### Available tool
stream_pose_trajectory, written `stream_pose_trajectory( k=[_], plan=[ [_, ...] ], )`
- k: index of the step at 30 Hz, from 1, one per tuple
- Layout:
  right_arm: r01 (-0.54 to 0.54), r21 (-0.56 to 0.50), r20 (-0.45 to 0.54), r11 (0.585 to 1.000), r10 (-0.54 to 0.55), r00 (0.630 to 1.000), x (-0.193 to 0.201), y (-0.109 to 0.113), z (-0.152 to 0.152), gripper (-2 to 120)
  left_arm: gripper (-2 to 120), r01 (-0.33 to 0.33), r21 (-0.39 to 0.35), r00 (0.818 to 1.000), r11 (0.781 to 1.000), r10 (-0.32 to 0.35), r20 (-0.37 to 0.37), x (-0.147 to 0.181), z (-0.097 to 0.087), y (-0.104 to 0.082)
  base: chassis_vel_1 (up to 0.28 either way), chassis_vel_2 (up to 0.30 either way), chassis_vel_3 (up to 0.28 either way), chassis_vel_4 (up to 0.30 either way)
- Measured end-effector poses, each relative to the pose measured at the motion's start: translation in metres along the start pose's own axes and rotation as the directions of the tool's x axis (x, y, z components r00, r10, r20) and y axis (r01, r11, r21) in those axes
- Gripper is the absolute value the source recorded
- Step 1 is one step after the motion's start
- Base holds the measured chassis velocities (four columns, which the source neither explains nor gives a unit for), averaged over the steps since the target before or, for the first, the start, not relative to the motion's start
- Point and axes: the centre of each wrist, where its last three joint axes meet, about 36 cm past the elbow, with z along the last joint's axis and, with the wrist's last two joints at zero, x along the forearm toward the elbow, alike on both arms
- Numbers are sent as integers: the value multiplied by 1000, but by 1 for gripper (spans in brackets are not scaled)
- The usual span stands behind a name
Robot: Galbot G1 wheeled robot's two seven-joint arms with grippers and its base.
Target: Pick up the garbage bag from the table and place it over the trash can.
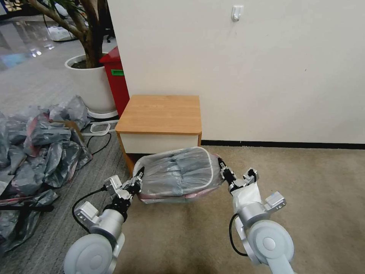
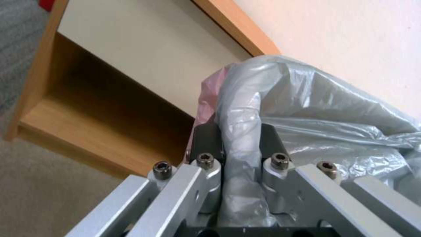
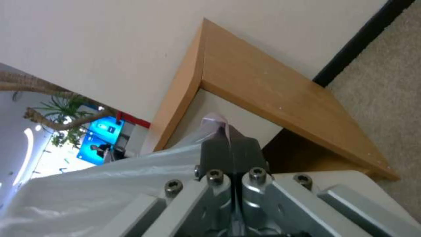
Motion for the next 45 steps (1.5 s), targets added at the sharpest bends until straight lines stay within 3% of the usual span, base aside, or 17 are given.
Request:
stream_pose_trajectory(
  k=[13, 20, 27, 28, 39, 42, 44, 45],
  plan=[
    [-21, 34, -33, 999, 22, 999, -11, -26, 12, 0, 7, -29, 59, 999, 998, 30, -16, 2, -4, -7, 0, 0, 0, 0],
    [-18, 50, -27, 999, 19, 999, -7, -25, 8, 0, 7, -30, 59, 999, 998, 31, -18, 2, -4, -8, 0, 0, 0, 0],
    [19, 54, -15, 998, -19, 1000, 13, -12, -6, 21, 7, -3, -41, 1000, 999, 3, -14, 0, -5, 1, 0, 0, 0, 0],
    [35, 57, -4, 998, -35, 999, 16, -7, -12, 28, 7, 2, -65, 1000, 998, -3, -17, -1, -6, 4, 0, 0, 0, 0],
    [85, 111, 65, 990, -92, 994, 24, 8, -49, 64, 7, 11, -113, 1000, 994, -14, -26, 0, -8, 7, 0, 0, 0, 0],
    [195, 222, 26, 955, -206, 978, 35, 32, -66, 78, 7, 16, -171, 999, 985, -25, -48, 0, -8, 8, 0, 0, 0, 0],
    [298, 388, -85, 872, -288, 954, 40, 49, -77, 87, 7, 20, -224, 997, 974, -36, -65, -1, -7, 9, 0, 0, 0, 0],
    [298, 388, -85, 872, -288, 954, 40, 49, -77, 87, 7, 20, -224, 997, 974, -36, -65, -1, -7, 9, 0, 0, 0, 0]
  ],
)
